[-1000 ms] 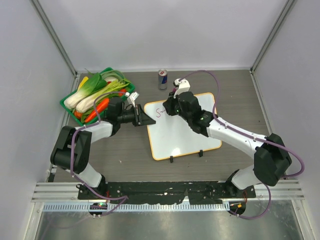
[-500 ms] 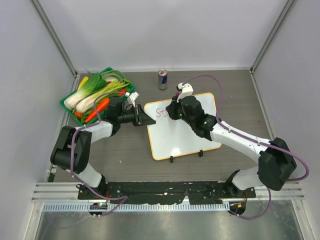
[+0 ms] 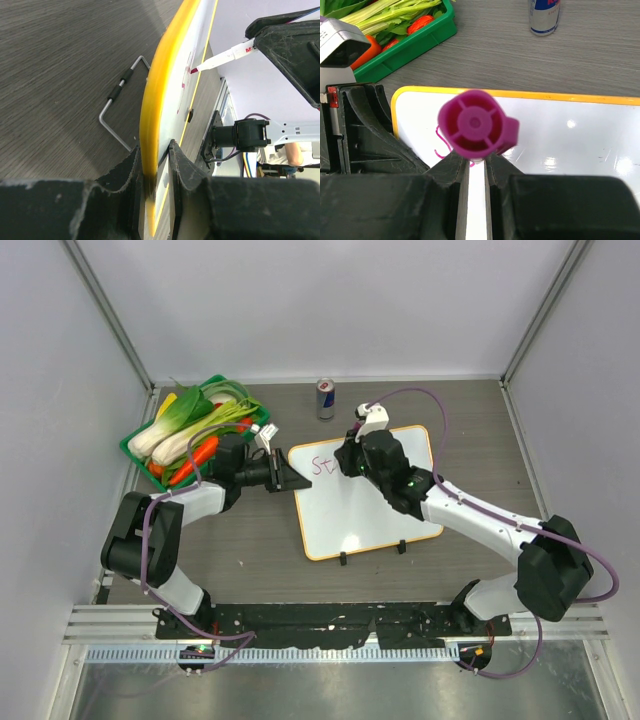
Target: Write a sentence on the whiteboard
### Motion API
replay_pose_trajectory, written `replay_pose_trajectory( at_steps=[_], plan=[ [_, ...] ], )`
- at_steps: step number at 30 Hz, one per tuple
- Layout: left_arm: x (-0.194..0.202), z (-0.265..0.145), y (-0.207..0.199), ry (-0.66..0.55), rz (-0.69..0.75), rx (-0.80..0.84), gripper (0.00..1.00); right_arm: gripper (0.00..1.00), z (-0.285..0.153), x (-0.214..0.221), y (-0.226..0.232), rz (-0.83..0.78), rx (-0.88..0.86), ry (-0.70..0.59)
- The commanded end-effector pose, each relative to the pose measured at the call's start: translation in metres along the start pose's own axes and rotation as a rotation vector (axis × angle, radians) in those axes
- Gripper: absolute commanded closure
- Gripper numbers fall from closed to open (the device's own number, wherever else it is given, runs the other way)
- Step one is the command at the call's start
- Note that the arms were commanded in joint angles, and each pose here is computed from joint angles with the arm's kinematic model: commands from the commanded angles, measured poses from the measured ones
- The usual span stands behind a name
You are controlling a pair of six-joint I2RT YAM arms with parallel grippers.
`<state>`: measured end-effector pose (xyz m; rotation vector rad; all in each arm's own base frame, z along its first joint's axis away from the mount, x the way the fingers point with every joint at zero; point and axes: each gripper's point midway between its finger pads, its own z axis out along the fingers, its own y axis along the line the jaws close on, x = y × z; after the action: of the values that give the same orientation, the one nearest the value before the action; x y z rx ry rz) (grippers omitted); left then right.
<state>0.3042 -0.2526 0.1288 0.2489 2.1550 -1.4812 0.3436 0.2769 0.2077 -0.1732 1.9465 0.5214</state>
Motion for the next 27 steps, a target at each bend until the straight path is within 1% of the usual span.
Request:
replay_pose_trajectory(
  at_steps=[1,5,11,19,27],
  plan=[
    [0.024,0.008,0.014,0.065,0.021,-0.062,1.00,0.99,-0.011,-0.040,0.005,0.009,-0.014,-0.111],
    [0.024,0.008,0.014,0.066,0.020,-0.063,1.00,0.99,-0.014,-0.045,0.007,0.018,-0.025,-0.126],
    [0.024,0.008,0.014,0.067,0.021,-0.063,1.00,0.99,-0.007,-0.038,0.006,0.016,-0.022,-0.104],
    [0.025,0.008,0.014,0.068,0.022,-0.062,1.00,0.99,-0.001,-0.022,-0.004,0.009,0.009,-0.068],
    [0.025,0.008,0.015,0.068,0.020,-0.064,1.00,0.99,0.002,-0.022,-0.014,0.003,0.044,-0.066]
  ],
)
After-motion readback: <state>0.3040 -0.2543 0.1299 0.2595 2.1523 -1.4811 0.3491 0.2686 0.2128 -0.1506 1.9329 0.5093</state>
